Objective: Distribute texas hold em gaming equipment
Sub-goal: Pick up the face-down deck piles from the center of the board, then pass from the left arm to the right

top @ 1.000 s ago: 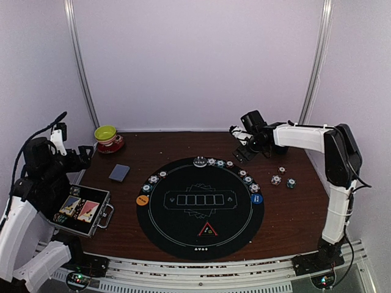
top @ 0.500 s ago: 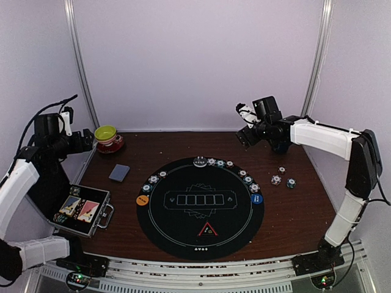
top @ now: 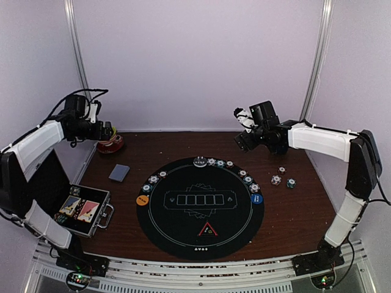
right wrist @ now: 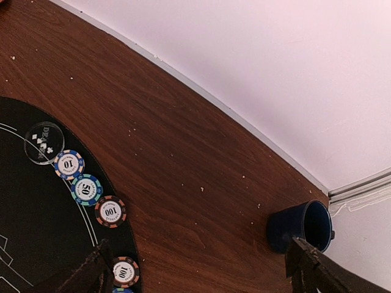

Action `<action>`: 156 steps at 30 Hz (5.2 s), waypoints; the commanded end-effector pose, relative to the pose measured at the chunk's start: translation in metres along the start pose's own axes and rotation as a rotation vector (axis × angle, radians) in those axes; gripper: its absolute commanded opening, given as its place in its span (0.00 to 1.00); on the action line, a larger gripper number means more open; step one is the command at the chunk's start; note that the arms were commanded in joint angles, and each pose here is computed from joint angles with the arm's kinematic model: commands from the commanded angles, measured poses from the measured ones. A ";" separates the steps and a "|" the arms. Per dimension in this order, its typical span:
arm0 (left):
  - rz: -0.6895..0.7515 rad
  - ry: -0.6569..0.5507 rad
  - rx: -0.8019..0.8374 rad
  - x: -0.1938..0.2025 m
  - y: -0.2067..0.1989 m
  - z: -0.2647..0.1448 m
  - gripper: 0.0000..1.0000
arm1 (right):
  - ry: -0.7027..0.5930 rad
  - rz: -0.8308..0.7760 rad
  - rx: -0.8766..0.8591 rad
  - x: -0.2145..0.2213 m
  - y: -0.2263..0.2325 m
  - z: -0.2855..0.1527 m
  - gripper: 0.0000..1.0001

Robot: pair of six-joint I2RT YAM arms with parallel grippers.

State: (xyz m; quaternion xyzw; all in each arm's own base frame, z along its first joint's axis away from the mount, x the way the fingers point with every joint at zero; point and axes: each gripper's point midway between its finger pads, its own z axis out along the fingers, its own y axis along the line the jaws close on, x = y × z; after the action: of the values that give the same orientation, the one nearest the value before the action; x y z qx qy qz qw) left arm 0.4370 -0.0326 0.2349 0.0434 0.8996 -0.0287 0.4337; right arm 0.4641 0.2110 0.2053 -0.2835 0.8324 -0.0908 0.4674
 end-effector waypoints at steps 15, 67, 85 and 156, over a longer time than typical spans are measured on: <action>0.166 0.371 0.125 0.089 -0.027 0.097 0.98 | -0.041 0.019 0.023 -0.007 -0.012 -0.010 1.00; 0.232 0.734 0.096 0.196 -0.020 0.134 0.90 | -0.028 -0.005 0.019 -0.001 -0.002 -0.004 1.00; 0.249 0.769 0.142 0.209 -0.035 0.133 0.61 | -0.039 -0.002 -0.002 -0.004 0.002 -0.006 1.00; 0.324 0.338 0.356 0.064 -0.151 0.048 0.57 | -0.115 0.318 -0.901 -0.054 0.139 -0.058 1.00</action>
State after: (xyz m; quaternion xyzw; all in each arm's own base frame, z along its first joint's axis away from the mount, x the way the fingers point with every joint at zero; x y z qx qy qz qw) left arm 0.4199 -0.1537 0.1244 0.2476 0.9399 -0.0757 0.2228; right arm 0.3991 0.3292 0.2062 -0.3354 0.8200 0.2890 0.3627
